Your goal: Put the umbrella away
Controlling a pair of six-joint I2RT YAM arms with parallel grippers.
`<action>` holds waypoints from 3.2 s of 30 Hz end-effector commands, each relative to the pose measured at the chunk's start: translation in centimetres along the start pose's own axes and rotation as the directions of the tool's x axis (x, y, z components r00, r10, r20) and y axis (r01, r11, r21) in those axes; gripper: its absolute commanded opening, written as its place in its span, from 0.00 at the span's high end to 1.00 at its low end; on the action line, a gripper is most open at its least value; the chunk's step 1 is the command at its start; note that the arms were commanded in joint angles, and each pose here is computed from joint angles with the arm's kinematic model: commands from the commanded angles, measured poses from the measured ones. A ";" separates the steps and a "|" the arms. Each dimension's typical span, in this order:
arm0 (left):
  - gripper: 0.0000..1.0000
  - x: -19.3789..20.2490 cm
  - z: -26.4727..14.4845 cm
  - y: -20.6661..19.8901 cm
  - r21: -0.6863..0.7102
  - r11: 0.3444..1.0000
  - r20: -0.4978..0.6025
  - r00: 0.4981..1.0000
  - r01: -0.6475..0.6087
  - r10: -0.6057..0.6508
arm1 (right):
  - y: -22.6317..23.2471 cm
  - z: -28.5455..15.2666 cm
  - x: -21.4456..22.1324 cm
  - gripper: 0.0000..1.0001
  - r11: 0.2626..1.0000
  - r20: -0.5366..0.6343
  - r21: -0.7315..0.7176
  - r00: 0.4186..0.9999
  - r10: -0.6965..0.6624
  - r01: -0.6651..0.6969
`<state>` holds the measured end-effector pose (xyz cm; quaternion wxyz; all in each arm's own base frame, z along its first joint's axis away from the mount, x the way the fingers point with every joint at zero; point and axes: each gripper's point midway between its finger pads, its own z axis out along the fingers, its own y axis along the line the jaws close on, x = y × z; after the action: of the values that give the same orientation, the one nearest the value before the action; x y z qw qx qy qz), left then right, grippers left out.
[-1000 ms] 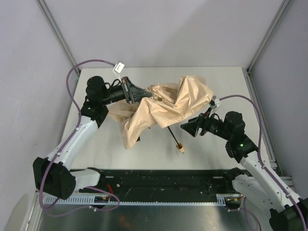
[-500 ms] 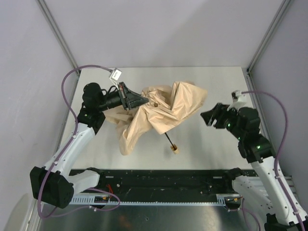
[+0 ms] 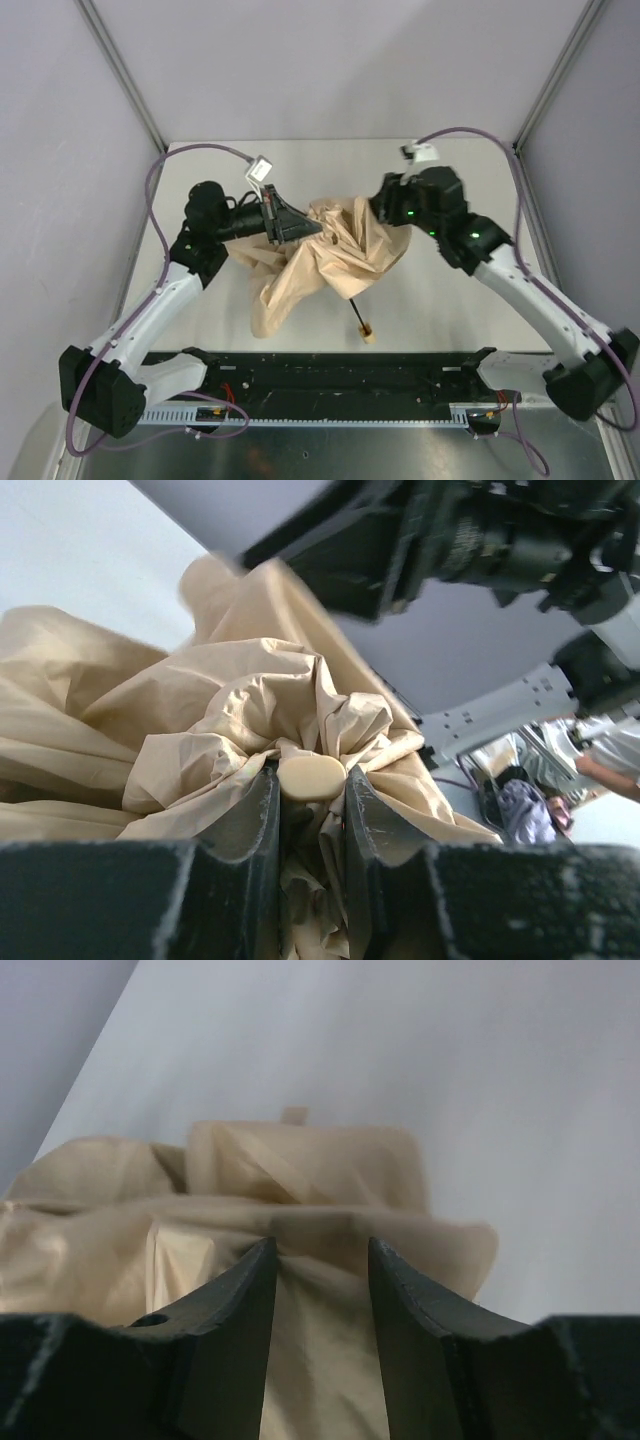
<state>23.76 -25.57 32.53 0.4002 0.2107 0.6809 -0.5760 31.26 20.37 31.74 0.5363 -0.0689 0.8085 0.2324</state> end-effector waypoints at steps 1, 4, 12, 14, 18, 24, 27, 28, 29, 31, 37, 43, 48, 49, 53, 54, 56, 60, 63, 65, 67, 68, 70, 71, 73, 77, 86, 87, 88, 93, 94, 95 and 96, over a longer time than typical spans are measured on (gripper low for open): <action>1.00 -1.4 1.4 -4.2 0.109 0.989 0.023 0.995 -0.100 0.098 | 7.4 3.1 -0.8 0.55 0.979 0.037 -0.203 0.999 0.021 -0.013; 1.00 -1.5 2.0 -4.7 0.124 0.989 0.012 0.997 -0.079 0.078 | 11.6 3.0 -1.0 0.56 0.928 0.013 -0.369 0.998 0.061 -0.052; 1.00 -1.3 2.2 -4.4 0.152 0.988 -0.033 0.999 -0.025 0.030 | 4.9 -0.3 -2.5 0.42 0.967 0.022 -0.254 1.000 -0.020 0.025; 1.00 -1.4 2.0 -3.8 0.141 0.990 -0.034 0.999 -0.011 0.015 | 2.6 -2.2 -3.1 0.32 0.981 0.040 -0.181 0.997 -0.061 0.068; 1.00 -1.8 1.5 -2.4 0.109 0.994 -0.028 0.999 0.024 -0.021 | 1.9 -6.1 -3.3 0.12 0.973 0.063 -0.188 0.991 -0.121 0.130; 1.00 -1.7 1.3 -1.7 0.105 0.993 -0.042 0.998 0.060 -0.056 | 5.8 -8.8 -1.3 0.07 0.902 0.023 -0.420 0.994 -0.103 0.103; 1.00 -1.6 1.3 -1.9 0.115 0.991 -0.053 0.997 0.066 -0.060 | 7.2 -8.7 0.2 0.05 0.849 0.022 -0.518 0.994 -0.111 0.106; 1.00 -1.6 1.3 -2.0 0.120 0.990 -0.057 0.996 0.069 -0.063 | 7.6 -8.4 0.7 0.04 0.830 0.018 -0.548 0.993 -0.113 0.105; 1.00 -1.5 1.3 -2.2 0.127 0.989 -0.063 0.996 0.071 -0.063 | 8.0 -8.1 1.1 0.04 0.811 0.018 -0.576 0.993 -0.113 0.102; 1.00 -1.3 1.4 -2.6 0.145 0.987 -0.080 0.995 0.076 -0.064 | 9.2 -7.4 2.2 0.01 0.763 0.001 -0.640 0.992 -0.123 0.095; 1.00 -0.9 2.0 -3.9 0.169 0.983 -0.090 0.994 0.076 -0.061 | 14.1 -6.0 5.3 0.01 0.661 -0.043 -0.745 0.984 -0.172 0.083; 1.00 -0.6 3.1 -5.6 0.209 0.975 -0.109 0.993 0.074 -0.052 | 16.8 -5.2 6.7 0.01 0.633 -0.048 -0.770 0.984 -0.169 0.072; 1.00 -0.2 3.1 -7.2 0.265 0.963 -0.129 0.992 0.044 -0.010 | 16.2 -4.2 7.4 0.08 0.663 -0.039 -0.744 0.986 -0.163 0.080; 1.00 -0.1 3.1 -7.3 0.272 0.962 -0.132 0.991 0.037 -0.001 | 16.4 -4.6 7.3 0.17 0.638 -0.034 -0.766 0.987 -0.156 0.075; 1.00 0.6 2.7 -7.9 0.311 0.950 -0.160 0.987 0.025 0.026 | 17.3 -6.7 7.4 0.45 0.535 -0.029 -0.843 0.989 -0.148 0.056; 1.00 0.7 2.6 -8.1 0.319 0.948 -0.166 0.986 0.023 0.031 | 17.5 -7.1 7.5 0.55 0.515 -0.032 -0.856 0.988 -0.152 0.051; 1.00 0.7 2.5 -8.3 0.325 0.946 -0.162 0.986 0.013 0.042 | 17.6 -7.6 7.6 0.79 0.480 -0.040 -0.876 0.987 -0.158 0.041; 0.77 -0.7 2.1 -8.6 0.302 0.953 -0.109 0.993 -0.017 0.052 | 16.9 -8.0 7.0 0.99 0.487 -0.031 -0.872 0.991 -0.132 0.038; 0.39 -2.9 0.8 -7.7 0.228 0.973 -0.022 0.999 -0.032 0.038 | 15.5 -7.8 6.2 1.00 0.523 -0.016 -0.852 0.997 -0.079 0.028; 0.23 -4.4 -0.5 -7.1 0.177 0.983 0.037 0.998 -0.053 0.047 | 14.6 -7.8 5.8 1.00 0.542 -0.013 -0.840 0.999 -0.049 0.016; 0.06 -5.8 -1.8 -6.3 0.114 0.991 0.088 0.995 -0.065 0.055 | 13.8 -7.7 5.6 1.00 0.567 -0.015 -0.824 0.999 -0.029 0.004; 0.03 -6.3 -2.5 -5.9 0.082 0.994 0.109 0.992 -0.074 0.064 | 13.4 -7.6 5.6 1.00 0.579 -0.017 -0.815 1.000 -0.021 -0.002; 0.01 -6.9 -3.5 -4.9 -0.004 0.996 0.133 0.987 -0.088 0.088 | 12.6 -7.1 5.5 1.00 0.607 -0.023 -0.795 1.000 -0.003 -0.016; 0.02 -7.0 -4.0 -4.4 -0.043 0.995 0.138 0.986 -0.091 0.096 | 12.3 -6.9 5.4 1.00 0.619 -0.024 -0.785 1.000 0.004 -0.022; 0.06 -6.8 -4.7 -4.0 -0.088 0.991 0.137 0.984 -0.098 0.109 | 11.5 -6.4 5.0 1.00 0.653 -0.011 -0.757 1.000 0.022 -0.022; 0.02 -4.3 -4.7 -3.4 -0.079 0.994 0.086 0.993 -0.078 0.085 | 9.6 -5.1 3.8 1.00 0.716 0.006 -0.697 0.997 0.075 -0.049; 0.06 0.9 -1.6 -1.0 -0.157 0.985 -0.045 0.997 -0.069 0.063 | 8.0 -5.4 2.6 1.00 0.658 -0.030 -0.749 0.996 0.087 -0.080; 0.13 1.3 -1.4 0.1 -0.197 0.978 -0.065 0.996 -0.067 0.055 | 8.0 -5.7 2.5 1.00 0.646 -0.030 -0.760 0.996 0.080 -0.075; 0.20 1.7 -1.2 1.3 -0.240 0.968 -0.085 0.995 -0.065 0.046 | 7.9 -6.1 2.4 1.00 0.635 -0.032 -0.769 0.997 0.075 -0.072; 0.60 1.8 -1.2 5.3 -0.371 0.922 -0.132 0.989 -0.107 0.061 | 7.7 -8.0 2.4 1.00 0.548 -0.061 -0.834 0.998 0.018 -0.061; 0.68 1.5 -1.2 5.6 -0.381 0.917 -0.136 0.988 -0.120 0.073 | 7.7 -8.4 2.5 1.00 0.532 -0.059 -0.845 0.998 0.002 -0.051; 0.76 1.2 -1.2 5.8 -0.384 0.914 -0.138 0.987 -0.130 0.082 | 7.7 -8.7 2.5 1.00 0.521 -0.056 -0.852 0.998 -0.012 -0.042; 0.82 0.9 -1.3 5.8 -0.384 0.913 -0.139 0.986 -0.140 0.093 | 7.6 -8.9 2.6 1.00 0.513 -0.058 -0.857 0.998 -0.025 -0.037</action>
<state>25.21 -24.25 25.96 0.3692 0.1787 0.8012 -0.4357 22.42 23.78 30.80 0.3954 -0.2403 0.6693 0.5813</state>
